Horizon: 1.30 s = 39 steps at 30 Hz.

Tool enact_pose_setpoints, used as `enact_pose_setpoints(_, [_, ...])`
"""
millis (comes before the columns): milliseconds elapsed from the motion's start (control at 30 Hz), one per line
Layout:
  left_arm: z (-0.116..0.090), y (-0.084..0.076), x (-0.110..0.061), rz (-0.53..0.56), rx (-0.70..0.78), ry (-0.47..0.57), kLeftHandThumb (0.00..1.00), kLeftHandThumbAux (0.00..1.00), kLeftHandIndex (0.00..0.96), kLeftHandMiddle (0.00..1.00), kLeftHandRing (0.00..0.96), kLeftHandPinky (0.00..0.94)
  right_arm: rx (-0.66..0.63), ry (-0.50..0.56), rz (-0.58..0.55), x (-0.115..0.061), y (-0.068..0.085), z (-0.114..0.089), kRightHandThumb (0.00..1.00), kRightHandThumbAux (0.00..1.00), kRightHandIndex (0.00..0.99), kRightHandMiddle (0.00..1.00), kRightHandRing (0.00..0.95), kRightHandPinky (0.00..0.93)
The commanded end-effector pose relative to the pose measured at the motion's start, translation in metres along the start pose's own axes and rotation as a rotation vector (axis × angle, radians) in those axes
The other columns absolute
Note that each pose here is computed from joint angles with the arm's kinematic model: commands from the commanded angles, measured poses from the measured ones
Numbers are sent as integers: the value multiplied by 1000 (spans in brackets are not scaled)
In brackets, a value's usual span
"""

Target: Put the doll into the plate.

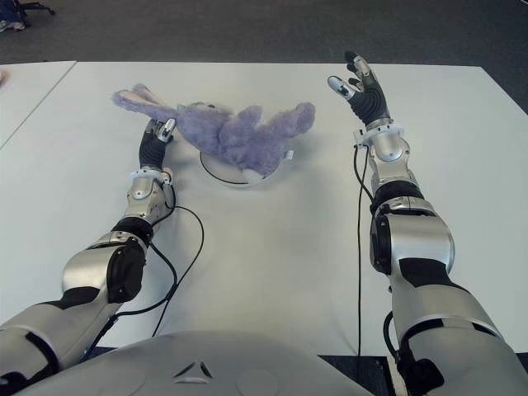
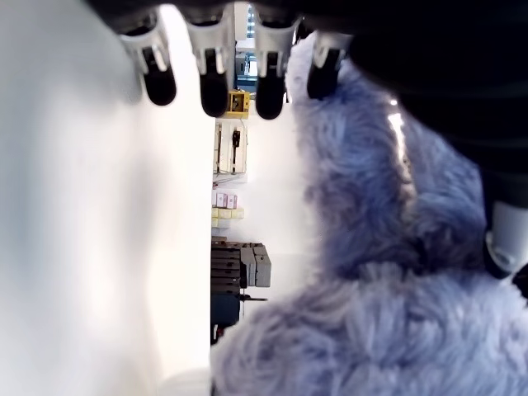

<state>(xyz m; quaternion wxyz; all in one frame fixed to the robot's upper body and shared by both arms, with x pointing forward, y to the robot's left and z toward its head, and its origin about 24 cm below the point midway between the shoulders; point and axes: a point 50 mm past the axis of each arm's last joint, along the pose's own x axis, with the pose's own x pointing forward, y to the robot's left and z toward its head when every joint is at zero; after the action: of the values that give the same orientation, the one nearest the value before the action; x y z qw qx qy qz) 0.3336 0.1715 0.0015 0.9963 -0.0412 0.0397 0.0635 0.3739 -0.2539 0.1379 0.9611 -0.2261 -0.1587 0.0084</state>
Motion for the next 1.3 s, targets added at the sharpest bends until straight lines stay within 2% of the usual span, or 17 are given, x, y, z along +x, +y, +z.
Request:
enact_pose_setpoints(33, [-94, -5, -65, 18, -40, 440, 0, 478, 88, 118, 101, 85, 134, 6, -56, 7, -11, 5, 159, 436, 0, 0, 0, 26])
enact_pose_setpoints(300, [-95, -6, -65, 16, -22, 451, 0, 470, 86, 117, 100, 77, 397, 178, -79, -5, 15, -25, 137, 582, 0, 0, 0, 2])
enact_pose_setpoints(433, [-94, -4, -64, 11, -17, 451, 0, 477, 88, 118, 100, 76, 523, 277, -93, -19, 34, -44, 90, 660, 0, 0, 0, 0])
enact_pose_setpoints(567, [-94, -3, -65, 4, -17, 445, 0, 490, 86, 120, 99, 64, 605, 342, -122, -27, 44, -55, 25, 726, 0, 0, 0, 0])
enact_pose_setpoints(667, [-94, -2, -65, 2, -21, 439, 0, 495, 84, 120, 98, 57, 634, 364, -136, -30, 47, -58, 8, 749, 0, 0, 0, 0])
enact_pose_setpoints(900, [-95, 2, -66, 3, -30, 445, 0, 492, 78, 121, 93, 51, 720, 494, -195, -55, 70, -80, 0, 773, 0, 7, 0, 0])
enact_pose_setpoints(1300, [-95, 4, -67, 20, -71, 431, 0, 480, 105, 135, 105, 62, 721, 569, -224, -74, 84, -92, 0, 775, 5, 25, 0, 0])
